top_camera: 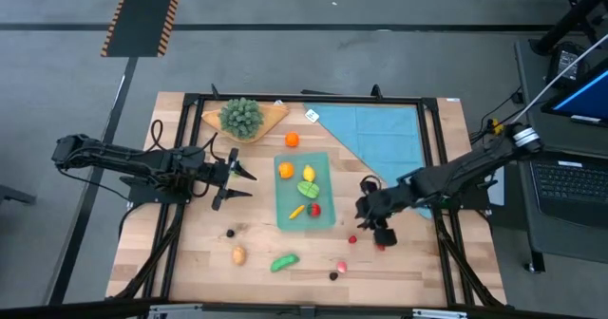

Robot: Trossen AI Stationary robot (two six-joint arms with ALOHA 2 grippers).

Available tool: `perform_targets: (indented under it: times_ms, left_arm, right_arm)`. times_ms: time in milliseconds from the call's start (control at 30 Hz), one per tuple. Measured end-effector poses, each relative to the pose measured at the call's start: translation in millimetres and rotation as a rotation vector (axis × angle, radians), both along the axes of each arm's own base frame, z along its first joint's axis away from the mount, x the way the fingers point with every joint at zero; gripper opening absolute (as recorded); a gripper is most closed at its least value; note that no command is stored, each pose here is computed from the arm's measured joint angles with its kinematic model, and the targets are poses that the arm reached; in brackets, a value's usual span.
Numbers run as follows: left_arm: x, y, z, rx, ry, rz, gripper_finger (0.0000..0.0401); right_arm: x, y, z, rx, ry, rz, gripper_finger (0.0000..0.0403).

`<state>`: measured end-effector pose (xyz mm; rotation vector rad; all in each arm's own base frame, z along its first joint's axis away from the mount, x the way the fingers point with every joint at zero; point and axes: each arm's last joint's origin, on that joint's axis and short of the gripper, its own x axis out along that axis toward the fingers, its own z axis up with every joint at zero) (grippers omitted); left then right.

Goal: Pick and placing Produce into tupperware
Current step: Put the raspberry into the bin

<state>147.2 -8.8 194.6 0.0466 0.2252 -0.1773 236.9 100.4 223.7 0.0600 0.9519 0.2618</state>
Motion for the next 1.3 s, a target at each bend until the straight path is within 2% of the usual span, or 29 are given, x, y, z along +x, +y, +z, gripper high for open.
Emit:
perform_targets:
  times_ms: [267, 433, 1133, 1300]
  left_arm:
    - [-0.7, -0.1, -2.8, -0.003, 0.031, 0.0, 0.022]
    - [-0.8, -0.1, -3.4, -0.003, 0.036, 0.0, 0.022]
    - [-1.3, -0.1, -5.2, -0.002, 0.056, 0.0, 0.022]
    - [-1.3, -0.1, -5.3, -0.028, 0.061, 0.007, 0.022]
  right_arm:
    - [36.4, 37.6, -3.7, -0.026, 0.049, 0.064, 0.0129]
    - [46.2, 47.1, -3.8, -0.047, 0.098, 0.079, 0.0129]
    - [39.1, 42.6, -11.8, -0.111, 0.192, 0.104, 0.013]
    - [38.8, 42.4, -12.0, -0.112, 0.195, 0.104, 0.0165]
